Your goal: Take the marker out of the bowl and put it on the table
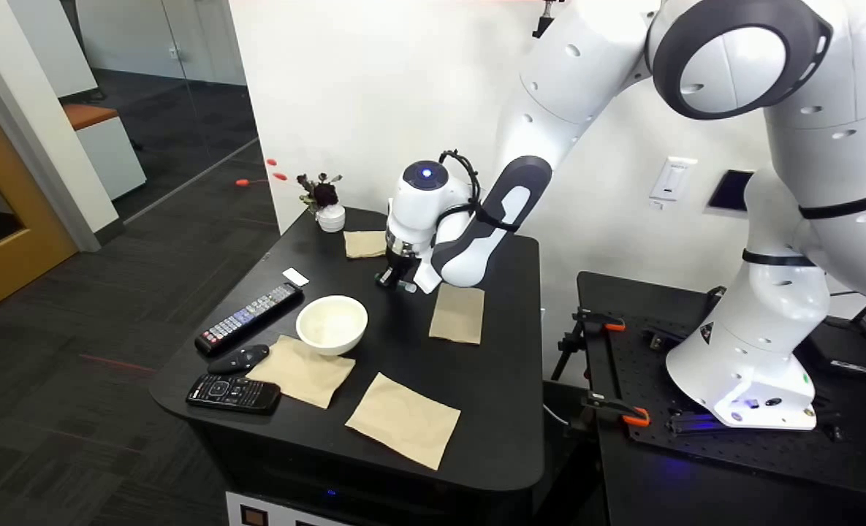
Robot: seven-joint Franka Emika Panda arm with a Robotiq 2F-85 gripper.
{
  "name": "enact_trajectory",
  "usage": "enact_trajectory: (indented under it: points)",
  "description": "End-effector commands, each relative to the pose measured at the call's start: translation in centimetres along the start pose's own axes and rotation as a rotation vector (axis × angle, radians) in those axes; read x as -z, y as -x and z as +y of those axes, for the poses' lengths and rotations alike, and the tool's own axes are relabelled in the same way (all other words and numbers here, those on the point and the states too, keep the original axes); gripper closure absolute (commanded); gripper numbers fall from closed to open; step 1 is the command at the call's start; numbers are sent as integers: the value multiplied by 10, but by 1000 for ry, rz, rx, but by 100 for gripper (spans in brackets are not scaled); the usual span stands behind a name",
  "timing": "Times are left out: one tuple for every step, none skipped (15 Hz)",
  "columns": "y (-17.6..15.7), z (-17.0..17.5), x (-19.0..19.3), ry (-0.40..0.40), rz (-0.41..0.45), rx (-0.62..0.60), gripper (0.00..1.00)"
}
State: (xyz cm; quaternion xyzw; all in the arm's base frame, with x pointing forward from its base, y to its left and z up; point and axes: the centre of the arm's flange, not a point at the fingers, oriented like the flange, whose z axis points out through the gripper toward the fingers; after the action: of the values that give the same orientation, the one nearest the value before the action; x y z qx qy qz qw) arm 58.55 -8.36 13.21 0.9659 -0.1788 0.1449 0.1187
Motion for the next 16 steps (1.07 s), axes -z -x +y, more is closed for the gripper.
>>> enact_trajectory:
  points:
    - [4,11,3,19,22,4,49]
    - [4,13,6,21,25,-4,41]
    - [1,18,10,22,36,-15,34]
    - [-1,21,15,22,46,-25,25]
    - [-5,23,22,16,59,-34,19]
    - [-7,26,26,11,72,-43,10]
    - [-11,29,32,2,83,-51,4]
    - [-15,30,38,-12,94,-59,1]
    - [-18,31,44,-23,101,-69,0]
    - [-19,33,49,-32,105,-70,0]
    - [-21,33,53,-38,110,-70,0]
    - [-24,33,57,-46,112,-70,0]
    - [-27,33,60,-53,114,-71,0]
    - [-29,34,63,-61,111,-70,0]
    - [-29,34,65,-72,107,-63,0]
    - [-30,33,68,-83,99,-55,0]
